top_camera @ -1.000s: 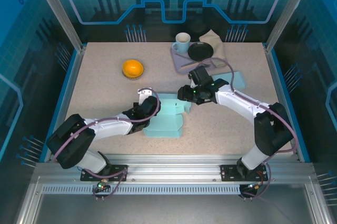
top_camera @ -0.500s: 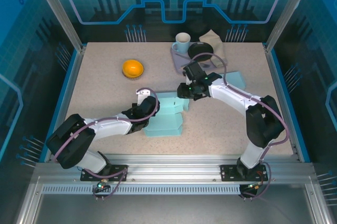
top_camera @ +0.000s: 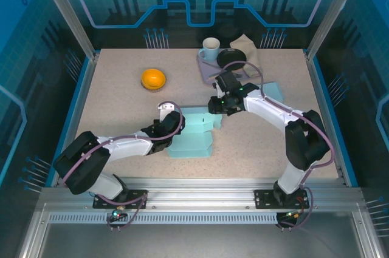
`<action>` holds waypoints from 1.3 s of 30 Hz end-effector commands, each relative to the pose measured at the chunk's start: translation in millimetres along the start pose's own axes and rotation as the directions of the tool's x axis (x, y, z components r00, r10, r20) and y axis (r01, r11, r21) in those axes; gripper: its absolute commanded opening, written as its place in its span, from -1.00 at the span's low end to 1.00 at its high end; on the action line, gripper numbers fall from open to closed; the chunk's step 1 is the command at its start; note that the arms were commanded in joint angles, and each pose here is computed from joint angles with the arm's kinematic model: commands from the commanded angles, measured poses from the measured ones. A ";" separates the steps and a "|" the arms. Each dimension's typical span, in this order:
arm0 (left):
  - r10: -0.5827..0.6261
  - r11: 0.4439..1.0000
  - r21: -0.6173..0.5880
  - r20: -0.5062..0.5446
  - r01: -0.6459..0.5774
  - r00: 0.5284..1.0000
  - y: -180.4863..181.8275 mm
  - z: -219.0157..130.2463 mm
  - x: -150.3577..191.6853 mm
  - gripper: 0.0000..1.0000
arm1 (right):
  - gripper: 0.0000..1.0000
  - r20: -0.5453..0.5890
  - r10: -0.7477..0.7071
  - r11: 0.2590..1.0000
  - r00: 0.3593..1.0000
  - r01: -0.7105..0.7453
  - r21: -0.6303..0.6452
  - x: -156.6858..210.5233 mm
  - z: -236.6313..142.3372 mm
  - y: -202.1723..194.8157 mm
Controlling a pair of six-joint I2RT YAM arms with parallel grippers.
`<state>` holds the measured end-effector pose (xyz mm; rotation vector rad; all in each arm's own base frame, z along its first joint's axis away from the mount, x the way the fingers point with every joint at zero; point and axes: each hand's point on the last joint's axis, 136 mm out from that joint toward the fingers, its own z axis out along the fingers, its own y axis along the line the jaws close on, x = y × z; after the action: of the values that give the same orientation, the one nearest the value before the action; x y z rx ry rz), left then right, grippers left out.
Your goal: Fold the paper box
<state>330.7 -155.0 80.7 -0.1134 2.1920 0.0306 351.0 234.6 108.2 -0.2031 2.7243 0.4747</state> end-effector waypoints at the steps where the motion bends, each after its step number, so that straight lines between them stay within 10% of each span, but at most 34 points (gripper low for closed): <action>1: -0.138 0.986 0.103 0.085 0.130 0.987 -21.3 -9.2 -33.5 -0.71 | -0.50 -0.200 0.020 0.996 0.980 -0.003 0.087 46.8 25.1 -27.9; 17: -0.157 0.984 0.096 0.077 0.149 0.985 -19.9 -8.2 -31.0 -0.71 | -0.47 -0.272 -0.147 0.971 0.951 0.192 0.144 56.7 23.5 -46.7; 24: -0.162 0.982 0.110 0.078 0.153 0.984 -22.2 -10.3 -34.6 -0.71 | -0.23 -0.245 -0.198 0.973 0.949 0.221 0.068 49.8 20.2 -36.8; 39: -0.180 0.977 0.124 0.061 0.172 0.982 -26.6 -8.1 -31.4 -0.71 | -0.41 -0.218 -0.145 0.974 0.965 0.100 -0.204 50.4 28.4 35.1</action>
<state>328.2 -159.1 77.4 -0.1294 2.2121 -0.0088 338.9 247.0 90.4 -0.5018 2.7698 0.5246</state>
